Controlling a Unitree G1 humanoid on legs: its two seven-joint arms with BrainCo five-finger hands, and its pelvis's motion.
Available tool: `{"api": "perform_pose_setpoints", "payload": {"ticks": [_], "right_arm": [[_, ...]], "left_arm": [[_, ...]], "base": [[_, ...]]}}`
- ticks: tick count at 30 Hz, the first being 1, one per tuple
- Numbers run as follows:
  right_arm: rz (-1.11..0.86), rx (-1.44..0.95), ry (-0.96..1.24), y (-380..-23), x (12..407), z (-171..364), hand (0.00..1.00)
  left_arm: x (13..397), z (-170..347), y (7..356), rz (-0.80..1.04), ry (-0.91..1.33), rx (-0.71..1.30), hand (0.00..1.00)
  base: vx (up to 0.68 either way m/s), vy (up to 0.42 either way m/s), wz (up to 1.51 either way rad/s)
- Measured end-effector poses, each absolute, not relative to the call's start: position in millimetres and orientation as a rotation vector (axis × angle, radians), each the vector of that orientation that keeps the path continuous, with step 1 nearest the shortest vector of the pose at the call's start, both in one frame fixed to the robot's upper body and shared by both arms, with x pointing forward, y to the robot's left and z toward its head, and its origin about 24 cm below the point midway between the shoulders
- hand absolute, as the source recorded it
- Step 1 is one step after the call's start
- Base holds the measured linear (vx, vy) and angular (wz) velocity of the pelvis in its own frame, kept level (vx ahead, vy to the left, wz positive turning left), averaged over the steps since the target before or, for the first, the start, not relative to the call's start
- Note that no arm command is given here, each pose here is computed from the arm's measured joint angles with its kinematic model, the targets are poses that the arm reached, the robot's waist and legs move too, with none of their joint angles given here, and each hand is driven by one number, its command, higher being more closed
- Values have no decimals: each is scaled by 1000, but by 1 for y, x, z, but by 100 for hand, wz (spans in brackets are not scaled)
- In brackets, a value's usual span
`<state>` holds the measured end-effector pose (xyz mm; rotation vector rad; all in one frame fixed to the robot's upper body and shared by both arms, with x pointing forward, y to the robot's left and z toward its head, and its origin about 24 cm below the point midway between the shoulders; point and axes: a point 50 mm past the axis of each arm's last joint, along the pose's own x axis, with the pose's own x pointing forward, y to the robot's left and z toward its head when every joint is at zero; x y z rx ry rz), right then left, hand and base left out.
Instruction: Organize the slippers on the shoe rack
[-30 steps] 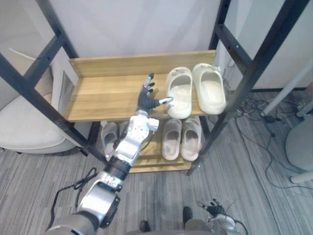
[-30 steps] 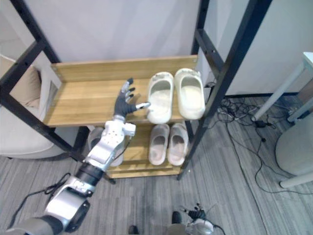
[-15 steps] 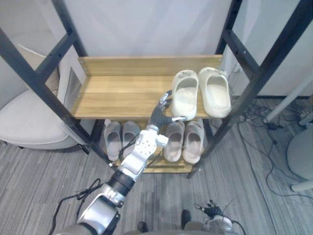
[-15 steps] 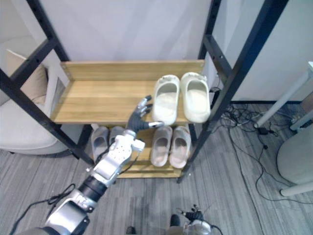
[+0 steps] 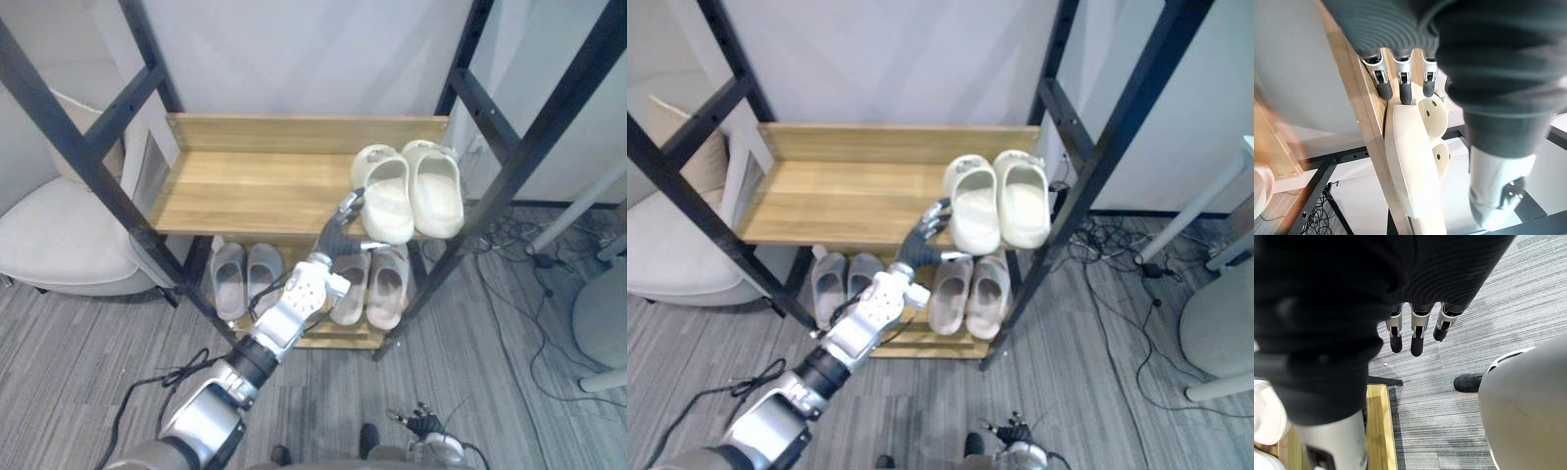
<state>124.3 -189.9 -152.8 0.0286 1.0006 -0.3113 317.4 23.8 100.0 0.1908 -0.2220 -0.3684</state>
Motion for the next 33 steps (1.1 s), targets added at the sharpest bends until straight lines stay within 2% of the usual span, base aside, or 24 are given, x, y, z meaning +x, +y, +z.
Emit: {"api": "perform_pose_setpoints", "payload": {"ticks": [19,26,29,33], "right_arm": [[-333,41,1000,-192,124,-153,0],[-321,35,1001,-193,123,-153,0],[-307,29,1003,-191,123,-153,0],[-286,16,1007,-193,121,-153,0]], "left_arm": [[328,108,44,-276,-230,175,0],[305,122,69,-233,-316,35,0],[291,116,70,-278,-289,-71,0],[263,99,57,-443,-217,-207,0]], "base": [[-11,0,-2],[0,0,0],[0,0,0],[0,0,0]]}}
